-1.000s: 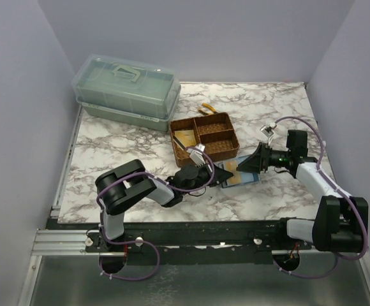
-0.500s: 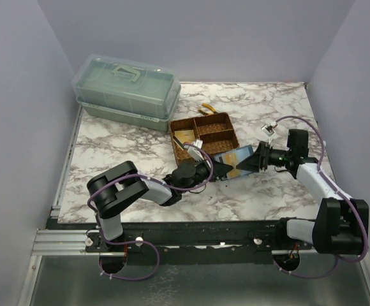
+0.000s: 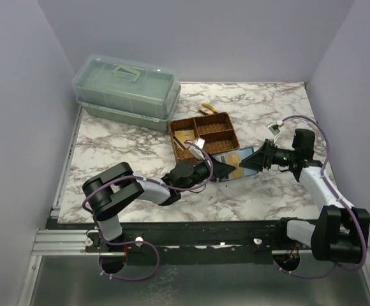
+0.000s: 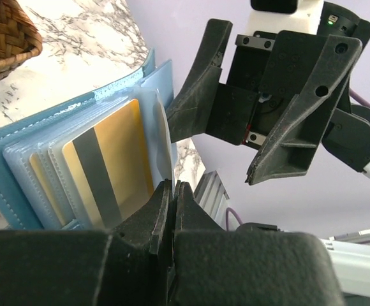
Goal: Take the credit cards out of the card holder
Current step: Remove the credit card from the card holder.
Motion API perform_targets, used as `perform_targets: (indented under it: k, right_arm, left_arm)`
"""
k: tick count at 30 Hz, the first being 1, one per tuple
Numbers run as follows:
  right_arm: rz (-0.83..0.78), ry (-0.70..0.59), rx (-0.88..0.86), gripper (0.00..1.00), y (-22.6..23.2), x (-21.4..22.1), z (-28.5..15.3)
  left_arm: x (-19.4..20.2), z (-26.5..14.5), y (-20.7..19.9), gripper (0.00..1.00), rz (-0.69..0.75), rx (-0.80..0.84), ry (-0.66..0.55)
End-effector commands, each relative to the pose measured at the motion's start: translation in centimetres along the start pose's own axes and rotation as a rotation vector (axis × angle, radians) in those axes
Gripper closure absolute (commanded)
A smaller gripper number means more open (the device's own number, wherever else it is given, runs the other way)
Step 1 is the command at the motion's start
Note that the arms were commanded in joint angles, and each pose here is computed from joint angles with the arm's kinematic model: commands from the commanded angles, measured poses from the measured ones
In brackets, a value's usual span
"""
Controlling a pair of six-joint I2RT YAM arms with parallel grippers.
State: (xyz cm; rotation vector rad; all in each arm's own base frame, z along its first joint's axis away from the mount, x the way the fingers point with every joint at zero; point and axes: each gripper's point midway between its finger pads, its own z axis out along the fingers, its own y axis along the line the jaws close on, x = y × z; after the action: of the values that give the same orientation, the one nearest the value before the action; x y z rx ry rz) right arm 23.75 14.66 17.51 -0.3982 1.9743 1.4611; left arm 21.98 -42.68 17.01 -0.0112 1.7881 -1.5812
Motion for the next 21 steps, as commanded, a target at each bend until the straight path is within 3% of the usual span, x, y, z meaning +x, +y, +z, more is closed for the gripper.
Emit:
perform_targets:
  k: [1, 14, 19, 21]
  right_arm:
    - [0.012, 0.004, -0.066, 0.24, 0.9, 0.5, -0.1]
    - [0.058, 0.023, -0.205, 0.31, 3.6, 0.8, -0.7]
    - [0.083, 0.035, -0.242, 0.58, 4.1, 0.9, -1.0]
    - [0.087, 0.035, -0.244, 0.64, 4.0, 0.8, -1.1]
  left_arm:
    - [-1.1, 0.3, -5.3, 1.00, 0.027, 0.196, -0.011]
    - [-1.7, 0.8, -6.3, 1.00, 0.027, 0.255, -0.022]
    - [-1.9, 0.6, -5.8, 1.00, 0.014, 0.249, -0.027]
    - [-1.9, 0.4, -5.5, 1.00, 0.005, 0.244, -0.027]
